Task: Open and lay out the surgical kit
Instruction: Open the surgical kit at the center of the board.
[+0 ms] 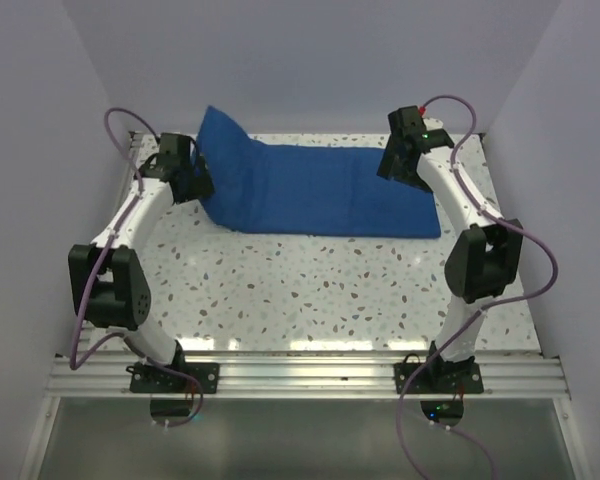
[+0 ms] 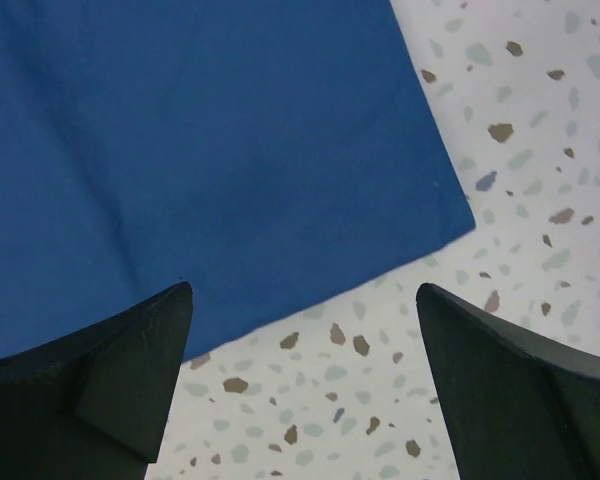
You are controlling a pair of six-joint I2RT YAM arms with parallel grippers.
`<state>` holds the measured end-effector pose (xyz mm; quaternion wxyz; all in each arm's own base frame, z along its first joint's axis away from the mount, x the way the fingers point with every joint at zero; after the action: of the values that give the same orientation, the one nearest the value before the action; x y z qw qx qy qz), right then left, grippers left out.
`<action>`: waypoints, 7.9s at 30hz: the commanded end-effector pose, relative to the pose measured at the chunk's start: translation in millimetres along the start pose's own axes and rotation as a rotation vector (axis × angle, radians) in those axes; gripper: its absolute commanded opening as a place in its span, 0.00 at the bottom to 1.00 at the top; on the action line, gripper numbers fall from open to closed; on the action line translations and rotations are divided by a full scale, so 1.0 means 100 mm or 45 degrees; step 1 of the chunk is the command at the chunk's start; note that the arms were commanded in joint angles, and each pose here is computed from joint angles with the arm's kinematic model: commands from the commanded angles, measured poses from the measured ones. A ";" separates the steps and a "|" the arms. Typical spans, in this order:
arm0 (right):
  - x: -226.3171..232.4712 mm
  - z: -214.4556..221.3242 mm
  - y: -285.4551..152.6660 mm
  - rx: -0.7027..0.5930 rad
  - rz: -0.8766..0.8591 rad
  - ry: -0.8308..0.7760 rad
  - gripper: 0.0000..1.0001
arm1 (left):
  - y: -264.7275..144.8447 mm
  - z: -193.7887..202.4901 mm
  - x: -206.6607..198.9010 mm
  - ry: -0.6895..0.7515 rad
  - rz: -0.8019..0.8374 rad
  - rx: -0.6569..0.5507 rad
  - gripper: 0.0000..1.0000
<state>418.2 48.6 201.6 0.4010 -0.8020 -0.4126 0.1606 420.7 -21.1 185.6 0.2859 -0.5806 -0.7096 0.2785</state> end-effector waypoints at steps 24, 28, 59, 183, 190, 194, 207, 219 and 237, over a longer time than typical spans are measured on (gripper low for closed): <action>0.63 -0.93 2.08 -0.267 -0.106 0.602 0.94 | -0.37 1.12 0.07 0.035 0.111 0.236 0.98; 0.76 -1.20 2.15 -0.355 -0.165 0.644 0.94 | -0.42 1.18 0.09 0.011 0.094 0.256 0.97; 0.53 -1.04 2.62 -0.297 -0.134 0.566 0.59 | -0.47 1.46 0.21 -0.011 0.016 0.322 0.96; 0.37 -0.54 2.83 -0.130 0.087 0.359 0.37 | -1.19 1.31 0.13 -0.024 0.284 -0.083 1.00; 0.37 -0.38 2.88 -0.060 0.091 0.306 0.09 | -1.21 1.30 0.12 -0.019 0.301 -0.095 1.00; 0.37 -0.34 2.84 -0.042 0.091 0.306 0.00 | -1.21 1.31 0.11 -0.013 0.311 -0.095 1.00; 0.98 -1.07 1.78 -0.299 -0.310 0.409 0.00 | -1.28 1.25 0.12 -0.028 0.317 -0.162 1.00; 0.88 -1.08 2.24 -0.380 -0.129 0.352 0.83 | -1.30 1.24 0.11 -0.026 0.329 -0.180 1.00; 0.67 -0.77 2.75 -0.343 0.055 0.130 0.53 | -1.28 1.24 0.13 -0.037 0.302 -0.171 1.00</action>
<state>654.9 -20.3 49.7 0.3114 -0.8600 -0.4018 0.0437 238.6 -36.4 188.0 0.2164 -0.6699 -0.6524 0.2806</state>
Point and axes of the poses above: each gripper's point midway between its finger pads, its own y axis out along the fingers, its own x axis along the line the jaws close on, z = x × y, the point moved 2 cm from there along -y, back along the fingers, and after that the axes turned 12 degrees about y, right-handed, at the moved point
